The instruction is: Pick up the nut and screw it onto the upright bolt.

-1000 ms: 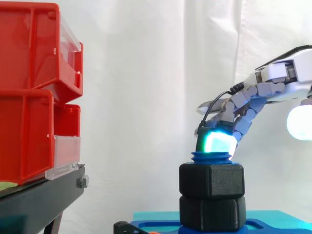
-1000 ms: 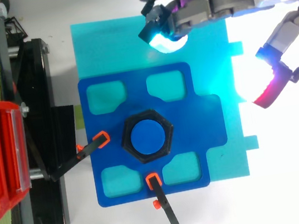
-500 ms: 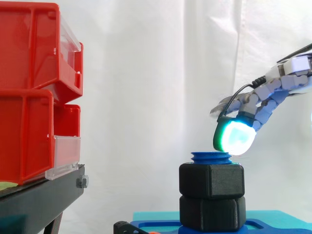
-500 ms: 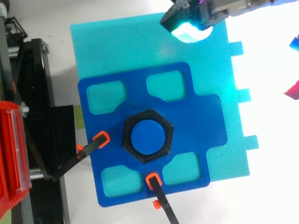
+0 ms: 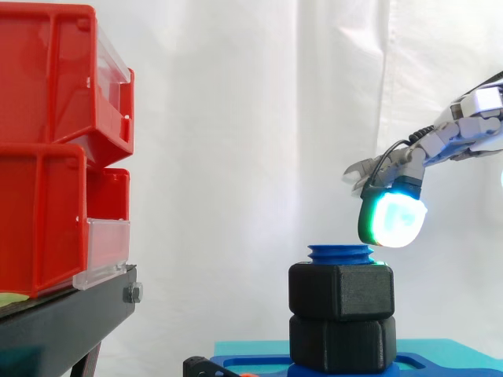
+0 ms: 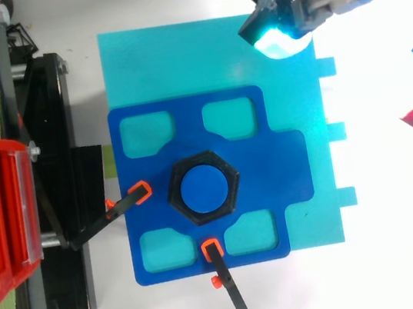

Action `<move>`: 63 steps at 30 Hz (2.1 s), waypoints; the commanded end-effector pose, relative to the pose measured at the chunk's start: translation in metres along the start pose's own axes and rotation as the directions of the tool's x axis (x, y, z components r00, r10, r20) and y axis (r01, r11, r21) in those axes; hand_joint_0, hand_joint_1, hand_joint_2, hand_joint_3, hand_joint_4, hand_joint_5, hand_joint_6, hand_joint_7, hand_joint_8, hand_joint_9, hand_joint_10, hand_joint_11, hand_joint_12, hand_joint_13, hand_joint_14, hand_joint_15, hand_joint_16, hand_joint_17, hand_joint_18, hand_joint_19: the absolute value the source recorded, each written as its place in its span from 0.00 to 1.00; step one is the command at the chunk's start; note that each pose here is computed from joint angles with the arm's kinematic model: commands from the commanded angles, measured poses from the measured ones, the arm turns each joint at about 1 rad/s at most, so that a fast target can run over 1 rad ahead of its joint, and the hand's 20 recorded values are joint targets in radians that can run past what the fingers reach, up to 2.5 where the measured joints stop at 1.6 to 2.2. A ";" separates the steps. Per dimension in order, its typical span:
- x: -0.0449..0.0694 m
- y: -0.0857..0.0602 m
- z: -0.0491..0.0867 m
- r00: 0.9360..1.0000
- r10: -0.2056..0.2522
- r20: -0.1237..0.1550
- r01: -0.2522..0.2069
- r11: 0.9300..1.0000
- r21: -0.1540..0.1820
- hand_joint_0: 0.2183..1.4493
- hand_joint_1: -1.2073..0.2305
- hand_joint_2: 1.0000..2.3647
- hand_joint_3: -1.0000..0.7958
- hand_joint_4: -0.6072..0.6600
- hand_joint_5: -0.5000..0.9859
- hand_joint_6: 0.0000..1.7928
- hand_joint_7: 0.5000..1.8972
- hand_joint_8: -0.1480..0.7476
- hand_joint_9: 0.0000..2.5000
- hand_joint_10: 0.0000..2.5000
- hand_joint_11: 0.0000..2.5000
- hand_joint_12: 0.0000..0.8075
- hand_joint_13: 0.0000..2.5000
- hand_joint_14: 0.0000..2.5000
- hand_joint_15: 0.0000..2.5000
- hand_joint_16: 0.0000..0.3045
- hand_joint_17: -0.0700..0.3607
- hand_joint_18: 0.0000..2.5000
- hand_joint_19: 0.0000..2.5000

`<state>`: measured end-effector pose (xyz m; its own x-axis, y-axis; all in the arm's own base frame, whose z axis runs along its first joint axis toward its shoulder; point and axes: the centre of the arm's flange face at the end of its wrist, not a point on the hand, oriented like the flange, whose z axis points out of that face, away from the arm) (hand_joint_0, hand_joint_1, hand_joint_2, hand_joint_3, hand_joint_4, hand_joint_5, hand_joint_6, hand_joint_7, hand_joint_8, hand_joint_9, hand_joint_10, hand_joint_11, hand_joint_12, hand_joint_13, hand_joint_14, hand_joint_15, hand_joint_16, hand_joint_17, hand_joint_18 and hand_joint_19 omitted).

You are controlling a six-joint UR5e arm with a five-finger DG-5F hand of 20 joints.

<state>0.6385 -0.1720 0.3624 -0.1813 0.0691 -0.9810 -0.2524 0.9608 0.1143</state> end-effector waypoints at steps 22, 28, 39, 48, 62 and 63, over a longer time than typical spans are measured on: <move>-0.002 0.001 0.005 0.990 0.138 0.025 -0.138 0.990 0.014 0.21 0.62 0.00 0.28 0.57 0.18 0.28 0.13 0.40 0.06 0.00 0.00 0.44 0.00 0.00 0.00 0.14 0.39 0.00 0.00; -0.002 0.002 0.005 0.990 0.137 0.025 -0.138 0.990 0.014 0.20 0.66 0.00 0.28 0.50 0.17 0.28 0.12 0.37 0.01 0.00 0.00 0.44 0.00 0.00 0.00 0.15 0.40 0.00 0.00; -0.002 0.001 0.005 0.990 0.136 0.026 -0.136 0.991 0.017 0.20 0.65 0.00 0.28 0.51 0.18 0.28 0.16 0.38 0.01 0.00 0.00 0.44 0.00 0.00 0.00 0.15 0.41 0.00 0.00; -0.002 0.002 0.006 0.990 0.136 0.025 -0.136 0.991 0.014 0.20 0.63 0.00 0.28 0.52 0.18 0.28 0.12 0.38 0.03 0.00 0.00 0.44 0.00 0.00 0.00 0.15 0.40 0.00 0.00; -0.002 0.002 0.005 0.991 0.134 0.026 -0.135 0.991 0.015 0.21 0.62 0.00 0.28 0.53 0.18 0.28 0.16 0.37 0.03 0.00 0.00 0.43 0.00 0.00 0.00 0.15 0.40 0.00 0.00; -0.002 0.002 0.005 0.991 0.134 0.026 -0.135 0.991 0.015 0.21 0.62 0.00 0.28 0.52 0.18 0.28 0.14 0.37 0.03 0.00 0.00 0.43 0.00 0.00 0.00 0.15 0.40 0.00 0.00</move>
<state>0.6435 -0.1691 0.3640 -0.1893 0.2044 -0.9604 -0.2112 0.9467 0.2431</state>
